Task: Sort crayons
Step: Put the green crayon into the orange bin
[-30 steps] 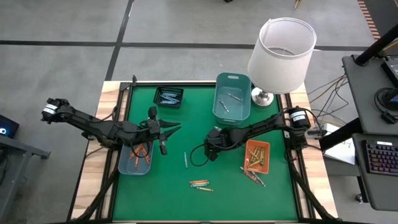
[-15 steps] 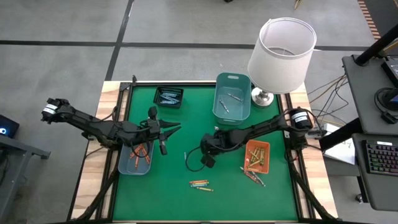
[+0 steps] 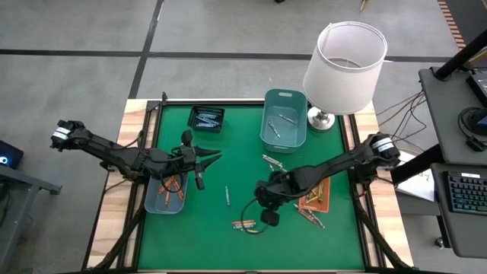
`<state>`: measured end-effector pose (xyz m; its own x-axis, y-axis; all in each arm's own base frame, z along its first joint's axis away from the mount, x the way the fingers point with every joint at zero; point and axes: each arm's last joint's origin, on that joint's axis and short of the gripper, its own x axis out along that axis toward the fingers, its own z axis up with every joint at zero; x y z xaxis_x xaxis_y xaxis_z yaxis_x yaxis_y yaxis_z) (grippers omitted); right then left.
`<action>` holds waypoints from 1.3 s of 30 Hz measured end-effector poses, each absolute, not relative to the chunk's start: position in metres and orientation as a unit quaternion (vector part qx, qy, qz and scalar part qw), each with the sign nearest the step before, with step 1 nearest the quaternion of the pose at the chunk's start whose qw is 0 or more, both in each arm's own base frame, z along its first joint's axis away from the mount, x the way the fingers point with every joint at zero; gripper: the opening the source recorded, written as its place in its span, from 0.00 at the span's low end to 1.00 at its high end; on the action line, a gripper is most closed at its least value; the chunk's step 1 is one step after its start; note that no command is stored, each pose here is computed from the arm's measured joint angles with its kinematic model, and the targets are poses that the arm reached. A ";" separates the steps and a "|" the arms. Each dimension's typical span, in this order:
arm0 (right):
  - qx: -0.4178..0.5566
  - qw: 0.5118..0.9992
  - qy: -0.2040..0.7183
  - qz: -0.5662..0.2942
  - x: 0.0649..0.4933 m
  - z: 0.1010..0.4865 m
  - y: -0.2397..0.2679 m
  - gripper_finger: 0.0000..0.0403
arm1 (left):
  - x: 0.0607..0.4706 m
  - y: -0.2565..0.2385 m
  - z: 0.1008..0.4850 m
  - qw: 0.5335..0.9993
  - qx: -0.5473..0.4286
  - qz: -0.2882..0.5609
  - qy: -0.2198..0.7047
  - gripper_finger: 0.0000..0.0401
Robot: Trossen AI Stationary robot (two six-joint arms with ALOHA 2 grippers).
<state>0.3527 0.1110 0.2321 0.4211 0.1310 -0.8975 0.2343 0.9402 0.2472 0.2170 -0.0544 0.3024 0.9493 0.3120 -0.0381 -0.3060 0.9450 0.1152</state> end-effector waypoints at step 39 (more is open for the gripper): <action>0.265 0.630 0.616 -0.391 0.211 0.192 0.077 0.05 | 0.217 -0.054 0.302 0.985 0.060 0.156 0.032 0.10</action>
<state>0.2111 0.0770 0.1925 -0.0661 -0.1665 -0.9838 0.8194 0.5536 -0.1488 0.2170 -0.0544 0.3016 0.9490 0.3121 -0.0448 -0.3043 0.9438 0.1288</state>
